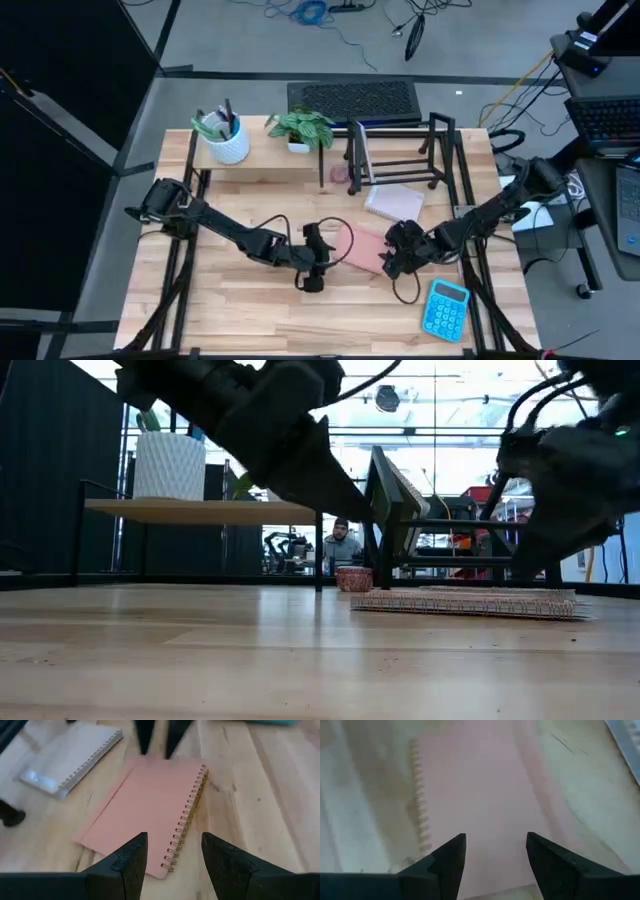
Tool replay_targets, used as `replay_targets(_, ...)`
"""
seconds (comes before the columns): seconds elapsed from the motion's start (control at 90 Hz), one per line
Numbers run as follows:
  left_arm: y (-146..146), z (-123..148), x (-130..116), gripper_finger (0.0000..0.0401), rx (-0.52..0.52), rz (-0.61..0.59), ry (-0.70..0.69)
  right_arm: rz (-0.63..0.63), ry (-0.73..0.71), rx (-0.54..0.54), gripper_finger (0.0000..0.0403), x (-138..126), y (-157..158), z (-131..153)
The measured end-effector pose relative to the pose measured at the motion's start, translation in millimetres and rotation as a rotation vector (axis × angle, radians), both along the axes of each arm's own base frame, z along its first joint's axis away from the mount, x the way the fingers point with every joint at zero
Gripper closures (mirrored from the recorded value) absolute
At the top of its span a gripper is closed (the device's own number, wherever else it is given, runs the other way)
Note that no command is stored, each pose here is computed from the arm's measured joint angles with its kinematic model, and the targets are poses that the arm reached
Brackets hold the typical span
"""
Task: Stock shelves
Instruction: Put the pink notebook on the black bookshelf
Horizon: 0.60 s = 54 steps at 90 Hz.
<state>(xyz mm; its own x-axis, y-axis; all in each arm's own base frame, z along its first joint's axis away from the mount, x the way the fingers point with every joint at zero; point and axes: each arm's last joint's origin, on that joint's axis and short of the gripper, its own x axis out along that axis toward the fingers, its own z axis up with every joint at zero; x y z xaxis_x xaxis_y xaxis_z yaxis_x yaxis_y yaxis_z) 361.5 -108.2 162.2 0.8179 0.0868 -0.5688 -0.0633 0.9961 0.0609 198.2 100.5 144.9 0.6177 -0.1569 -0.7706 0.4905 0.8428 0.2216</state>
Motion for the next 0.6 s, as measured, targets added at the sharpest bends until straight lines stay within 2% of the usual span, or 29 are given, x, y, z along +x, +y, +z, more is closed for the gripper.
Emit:
replay_targets(0.156, 13, -5, 5, 0.0228, -0.023, 0.051, 0.004, 0.187, -0.082, -0.142, 0.0211, -4, 21, 5)
replay_targets(0.3, 28, -17, 11, 0.0228, -0.060, 0.088, 0.033, 0.390, -0.086, -0.264, 0.0211, -6, 36, 0)
replay_targets(0.422, 33, -33, 14, 0.0228, -0.119, 0.081, 0.082, 0.383, -0.045, -0.266, 0.0212, -6, 39, -11)
replay_targets(0.6, 32, -43, 16, 0.0228, -0.152, 0.095, 0.089, 0.374, -0.001, -0.241, 0.0223, -4, 45, -29)
